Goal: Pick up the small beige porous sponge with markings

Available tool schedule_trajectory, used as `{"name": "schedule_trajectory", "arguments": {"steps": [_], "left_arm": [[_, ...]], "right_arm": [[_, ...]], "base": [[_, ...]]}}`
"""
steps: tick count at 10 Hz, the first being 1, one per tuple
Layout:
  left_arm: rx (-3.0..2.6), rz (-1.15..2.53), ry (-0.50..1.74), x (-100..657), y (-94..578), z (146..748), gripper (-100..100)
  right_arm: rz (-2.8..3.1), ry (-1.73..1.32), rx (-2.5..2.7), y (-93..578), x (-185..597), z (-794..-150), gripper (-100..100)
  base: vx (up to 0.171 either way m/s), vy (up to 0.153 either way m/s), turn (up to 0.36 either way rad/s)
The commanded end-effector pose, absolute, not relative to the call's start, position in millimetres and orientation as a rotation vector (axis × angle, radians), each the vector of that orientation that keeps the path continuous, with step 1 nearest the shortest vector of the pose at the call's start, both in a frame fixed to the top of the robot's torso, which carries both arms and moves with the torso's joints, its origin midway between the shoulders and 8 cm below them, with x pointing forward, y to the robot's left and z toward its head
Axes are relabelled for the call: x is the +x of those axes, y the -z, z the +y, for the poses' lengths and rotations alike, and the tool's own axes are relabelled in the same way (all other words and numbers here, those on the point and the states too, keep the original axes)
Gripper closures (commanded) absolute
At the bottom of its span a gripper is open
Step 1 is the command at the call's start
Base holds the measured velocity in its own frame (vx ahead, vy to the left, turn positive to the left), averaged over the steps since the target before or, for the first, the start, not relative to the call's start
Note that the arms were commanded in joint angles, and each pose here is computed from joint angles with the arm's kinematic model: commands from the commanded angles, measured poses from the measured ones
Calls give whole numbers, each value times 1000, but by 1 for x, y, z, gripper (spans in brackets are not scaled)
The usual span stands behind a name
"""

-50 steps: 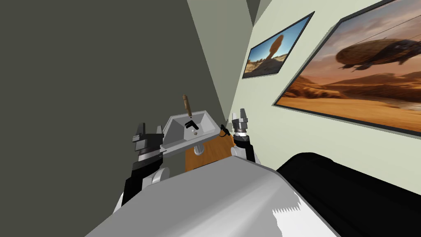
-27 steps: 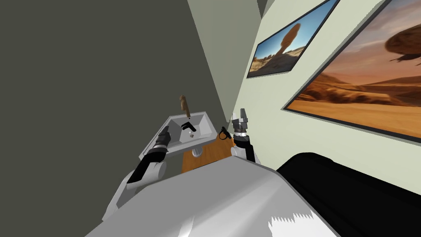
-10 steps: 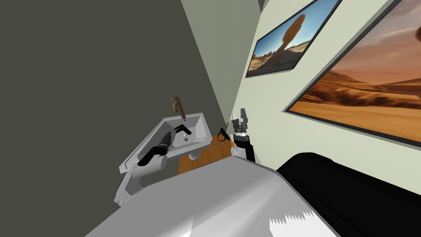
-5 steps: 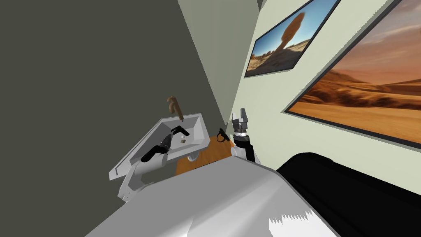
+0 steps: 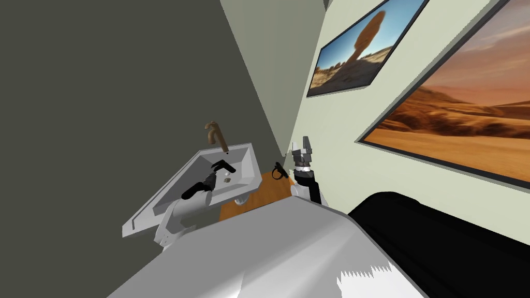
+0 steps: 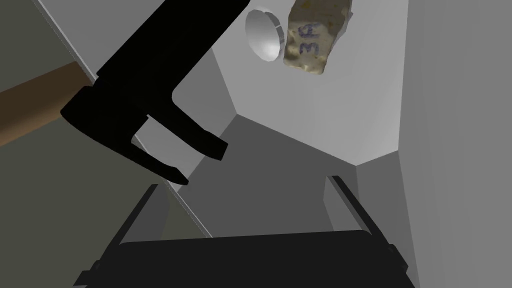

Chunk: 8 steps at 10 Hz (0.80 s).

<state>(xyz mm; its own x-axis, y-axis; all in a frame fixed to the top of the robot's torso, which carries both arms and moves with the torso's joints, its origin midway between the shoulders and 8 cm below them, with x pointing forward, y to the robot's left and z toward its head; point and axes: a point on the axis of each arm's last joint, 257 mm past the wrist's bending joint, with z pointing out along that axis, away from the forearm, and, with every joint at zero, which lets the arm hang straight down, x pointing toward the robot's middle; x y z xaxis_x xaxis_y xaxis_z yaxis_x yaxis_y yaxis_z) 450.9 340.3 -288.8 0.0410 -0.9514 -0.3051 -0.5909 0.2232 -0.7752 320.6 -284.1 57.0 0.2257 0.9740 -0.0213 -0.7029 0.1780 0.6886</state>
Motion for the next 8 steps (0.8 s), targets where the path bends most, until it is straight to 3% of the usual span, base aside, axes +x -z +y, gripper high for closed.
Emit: {"name": "schedule_trajectory", "arguments": {"steps": [1, 8], "left_arm": [[-1525, 1679, 504, 444, 306, 340, -100], [-1761, 1777, 470, 411, 371, 305, -100]], "right_arm": [[525, -1266, 626, -57, 321, -284, 0], [525, -1266, 626, -57, 321, -284, 0]], "base": [[53, -43, -22], [64, -33, -10]]}}
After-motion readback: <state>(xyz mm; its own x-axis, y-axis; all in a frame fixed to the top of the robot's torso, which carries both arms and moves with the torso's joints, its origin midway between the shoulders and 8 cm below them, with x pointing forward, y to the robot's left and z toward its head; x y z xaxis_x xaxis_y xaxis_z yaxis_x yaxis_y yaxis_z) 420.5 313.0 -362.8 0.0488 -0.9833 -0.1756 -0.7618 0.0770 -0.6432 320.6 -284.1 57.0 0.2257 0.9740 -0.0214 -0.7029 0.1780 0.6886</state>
